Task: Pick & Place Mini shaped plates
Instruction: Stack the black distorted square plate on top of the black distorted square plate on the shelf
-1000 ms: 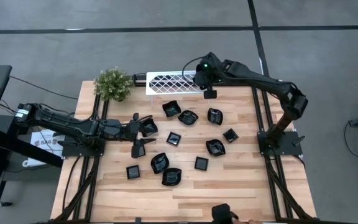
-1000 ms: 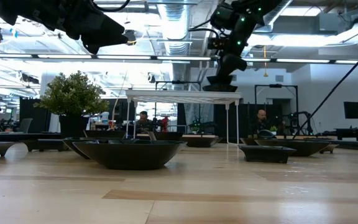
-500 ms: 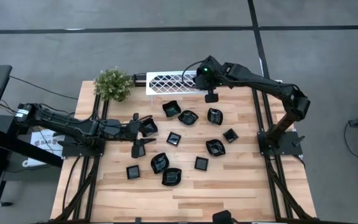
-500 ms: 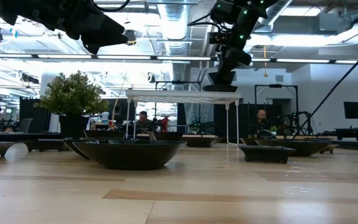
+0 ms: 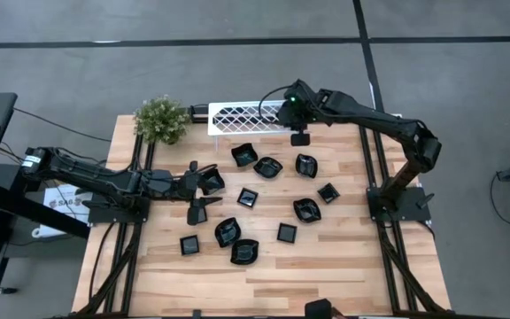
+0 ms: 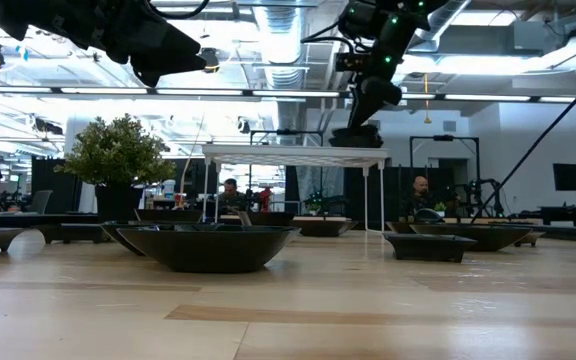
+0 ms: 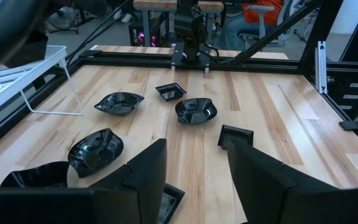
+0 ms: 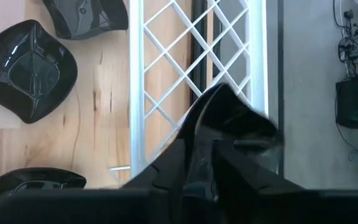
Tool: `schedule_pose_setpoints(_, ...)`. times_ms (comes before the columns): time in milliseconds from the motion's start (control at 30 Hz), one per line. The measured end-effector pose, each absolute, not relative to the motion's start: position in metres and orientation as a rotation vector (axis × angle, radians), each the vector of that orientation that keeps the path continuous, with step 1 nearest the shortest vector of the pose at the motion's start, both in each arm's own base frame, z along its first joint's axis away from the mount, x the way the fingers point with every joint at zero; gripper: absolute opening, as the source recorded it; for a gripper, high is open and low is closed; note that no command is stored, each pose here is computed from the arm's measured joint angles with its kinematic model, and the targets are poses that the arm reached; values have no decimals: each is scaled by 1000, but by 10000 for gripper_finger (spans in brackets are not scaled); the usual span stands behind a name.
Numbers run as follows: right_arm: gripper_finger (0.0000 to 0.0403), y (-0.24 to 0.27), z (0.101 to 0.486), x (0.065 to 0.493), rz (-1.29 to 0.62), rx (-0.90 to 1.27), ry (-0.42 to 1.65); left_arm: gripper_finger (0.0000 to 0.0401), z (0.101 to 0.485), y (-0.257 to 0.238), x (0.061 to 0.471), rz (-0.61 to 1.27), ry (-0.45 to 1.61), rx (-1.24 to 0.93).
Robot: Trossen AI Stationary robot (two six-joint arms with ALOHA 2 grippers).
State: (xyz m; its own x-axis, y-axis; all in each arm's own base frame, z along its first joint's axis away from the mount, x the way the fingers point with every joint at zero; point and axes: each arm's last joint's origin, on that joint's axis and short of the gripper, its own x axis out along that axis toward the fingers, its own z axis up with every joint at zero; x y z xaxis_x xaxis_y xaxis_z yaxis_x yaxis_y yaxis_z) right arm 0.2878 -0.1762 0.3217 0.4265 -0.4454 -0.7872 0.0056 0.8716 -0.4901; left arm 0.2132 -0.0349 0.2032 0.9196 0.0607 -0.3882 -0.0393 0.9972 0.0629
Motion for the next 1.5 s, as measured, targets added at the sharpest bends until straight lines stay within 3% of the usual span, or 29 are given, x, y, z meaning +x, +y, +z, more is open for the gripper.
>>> schedule_pose_setpoints(233,136,-168,328,288,-314,-520,1110,172,203,-35,213,51,401,54)
schedule_pose_setpoints(500,154,-154,350,280,-389,-528,1030,172,203,-35,213,50,401,55)
schedule_pose_setpoints(767,147,-110,372,262,46,-295,763,172,203,-35,213,50,402,55)
schedule_pose_setpoints(1133,126,-58,316,269,217,-171,831,172,202,-35,213,51,409,49)
schedule_pose_setpoints(1267,115,-44,292,279,129,-154,817,172,202,-35,213,60,407,7)
schedule_pose_setpoints(1500,98,-21,270,295,-18,-107,584,172,198,-34,211,79,433,-49)
